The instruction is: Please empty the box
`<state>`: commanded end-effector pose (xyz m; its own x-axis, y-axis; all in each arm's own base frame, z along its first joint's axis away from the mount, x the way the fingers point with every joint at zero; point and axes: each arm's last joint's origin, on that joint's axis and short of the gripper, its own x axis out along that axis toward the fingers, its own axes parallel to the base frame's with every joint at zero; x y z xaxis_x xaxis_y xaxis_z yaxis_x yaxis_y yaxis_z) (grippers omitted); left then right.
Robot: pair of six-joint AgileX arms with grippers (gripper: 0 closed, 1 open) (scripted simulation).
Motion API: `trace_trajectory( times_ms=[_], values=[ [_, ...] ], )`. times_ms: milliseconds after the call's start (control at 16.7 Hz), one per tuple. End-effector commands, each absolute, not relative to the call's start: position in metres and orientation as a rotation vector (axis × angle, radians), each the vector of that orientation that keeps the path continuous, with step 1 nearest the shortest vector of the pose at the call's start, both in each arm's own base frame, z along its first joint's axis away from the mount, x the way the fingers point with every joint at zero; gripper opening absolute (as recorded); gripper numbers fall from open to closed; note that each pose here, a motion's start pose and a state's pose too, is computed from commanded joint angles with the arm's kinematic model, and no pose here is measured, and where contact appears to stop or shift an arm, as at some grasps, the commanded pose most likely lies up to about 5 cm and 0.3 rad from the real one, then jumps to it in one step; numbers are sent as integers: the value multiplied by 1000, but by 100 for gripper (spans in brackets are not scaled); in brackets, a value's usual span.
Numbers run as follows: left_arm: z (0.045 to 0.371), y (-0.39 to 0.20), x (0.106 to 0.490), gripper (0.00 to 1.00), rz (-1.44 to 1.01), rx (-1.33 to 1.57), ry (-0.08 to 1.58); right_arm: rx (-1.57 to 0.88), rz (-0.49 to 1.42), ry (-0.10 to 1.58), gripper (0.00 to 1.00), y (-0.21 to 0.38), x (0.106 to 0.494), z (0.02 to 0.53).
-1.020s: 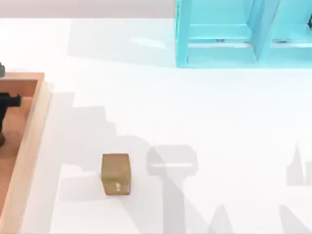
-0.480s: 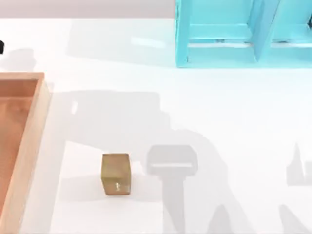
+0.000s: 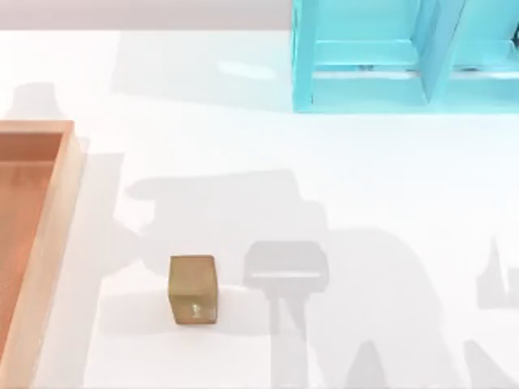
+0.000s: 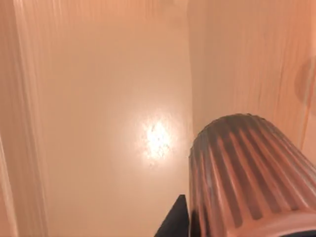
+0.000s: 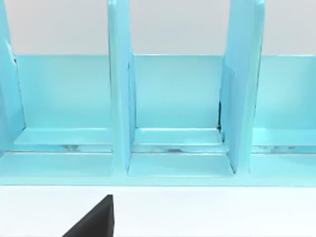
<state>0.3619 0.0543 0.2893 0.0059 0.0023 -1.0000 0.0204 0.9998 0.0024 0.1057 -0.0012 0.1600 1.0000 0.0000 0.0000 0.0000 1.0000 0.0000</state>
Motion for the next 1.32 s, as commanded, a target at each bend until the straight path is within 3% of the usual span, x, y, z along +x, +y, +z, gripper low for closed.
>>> trace_trajectory(
  times_ms=[360, 660, 1020, 1320],
  values=[
    [286, 49, 361, 0, -18, 17, 1575, 0, 0, 0, 100, -1, 106, 160],
    [271, -23, 339, 0, -18, 19, 1576, 0, 0, 0, 100, -1, 106, 160],
    [223, -128, 244, 0, 1, 34, 1610, 0, 0, 0, 100, -1, 106, 160],
    [201, -153, 182, 0, -12, 22, 1574, 0, 0, 0, 100, -1, 106, 160]
  ],
)
